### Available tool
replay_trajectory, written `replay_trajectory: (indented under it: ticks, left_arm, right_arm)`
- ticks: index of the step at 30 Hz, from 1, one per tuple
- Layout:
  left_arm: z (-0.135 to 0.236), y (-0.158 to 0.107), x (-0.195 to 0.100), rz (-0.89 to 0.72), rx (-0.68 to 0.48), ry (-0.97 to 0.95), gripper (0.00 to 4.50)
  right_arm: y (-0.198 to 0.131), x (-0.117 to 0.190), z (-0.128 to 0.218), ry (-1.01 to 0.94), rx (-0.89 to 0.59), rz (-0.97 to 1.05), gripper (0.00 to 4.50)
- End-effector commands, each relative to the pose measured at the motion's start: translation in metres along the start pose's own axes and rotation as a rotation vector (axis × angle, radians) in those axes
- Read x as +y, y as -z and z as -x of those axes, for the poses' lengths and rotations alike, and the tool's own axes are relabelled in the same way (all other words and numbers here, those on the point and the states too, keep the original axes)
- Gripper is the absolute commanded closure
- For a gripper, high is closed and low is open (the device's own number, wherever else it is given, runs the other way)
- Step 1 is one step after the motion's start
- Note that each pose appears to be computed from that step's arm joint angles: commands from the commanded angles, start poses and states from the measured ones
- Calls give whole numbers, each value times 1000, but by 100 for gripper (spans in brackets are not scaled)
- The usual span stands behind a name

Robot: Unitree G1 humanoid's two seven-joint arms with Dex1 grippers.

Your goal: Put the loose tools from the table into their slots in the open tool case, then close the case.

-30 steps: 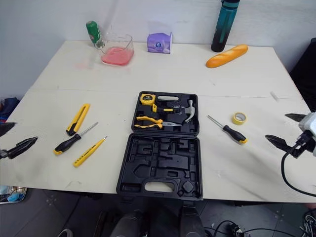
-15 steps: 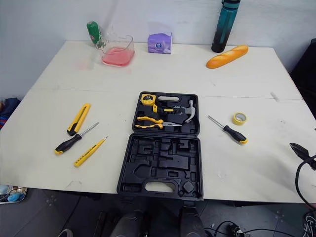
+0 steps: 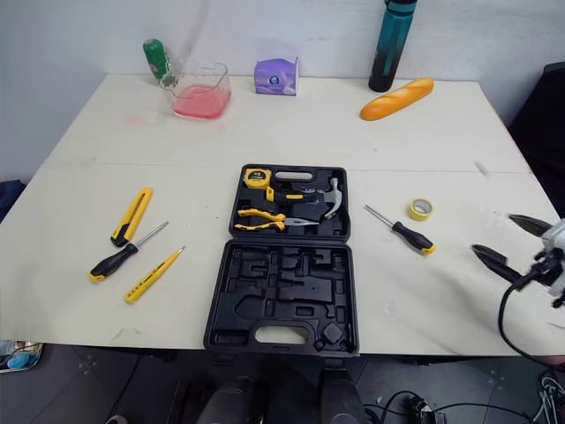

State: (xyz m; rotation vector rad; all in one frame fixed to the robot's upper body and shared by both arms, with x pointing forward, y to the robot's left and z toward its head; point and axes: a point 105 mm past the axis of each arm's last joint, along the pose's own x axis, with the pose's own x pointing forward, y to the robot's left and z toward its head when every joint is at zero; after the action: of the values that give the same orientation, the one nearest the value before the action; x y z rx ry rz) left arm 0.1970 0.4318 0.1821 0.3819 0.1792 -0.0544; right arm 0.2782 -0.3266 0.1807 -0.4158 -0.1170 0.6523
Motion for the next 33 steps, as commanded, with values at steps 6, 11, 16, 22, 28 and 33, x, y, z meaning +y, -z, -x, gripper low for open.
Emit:
replay_trajectory:
  ticks: [6,11,16,22,28,33]
  left_arm:
    - [-23,-34,-39,-63,21,267,8]
    - [-35,-27,-48,-64,194,387,8]
    - [-51,-24,-62,-86,245,494,8]
    - [-72,-16,-74,-104,297,526,8]
    - [-88,-16,-85,-123,280,536,8]
    - [-93,-11,-96,-112,293,567,8]
  right_arm:
    - [-55,32,-41,-207,-210,46,0]
    - [-84,76,-62,-464,-320,-30,0]
    - [-104,106,-75,-601,-409,-75,0]
    - [-108,135,-77,-727,-453,-93,0]
    - [-106,146,-78,-749,-447,-79,0]
    - [-107,145,-80,-733,-438,-64,0]
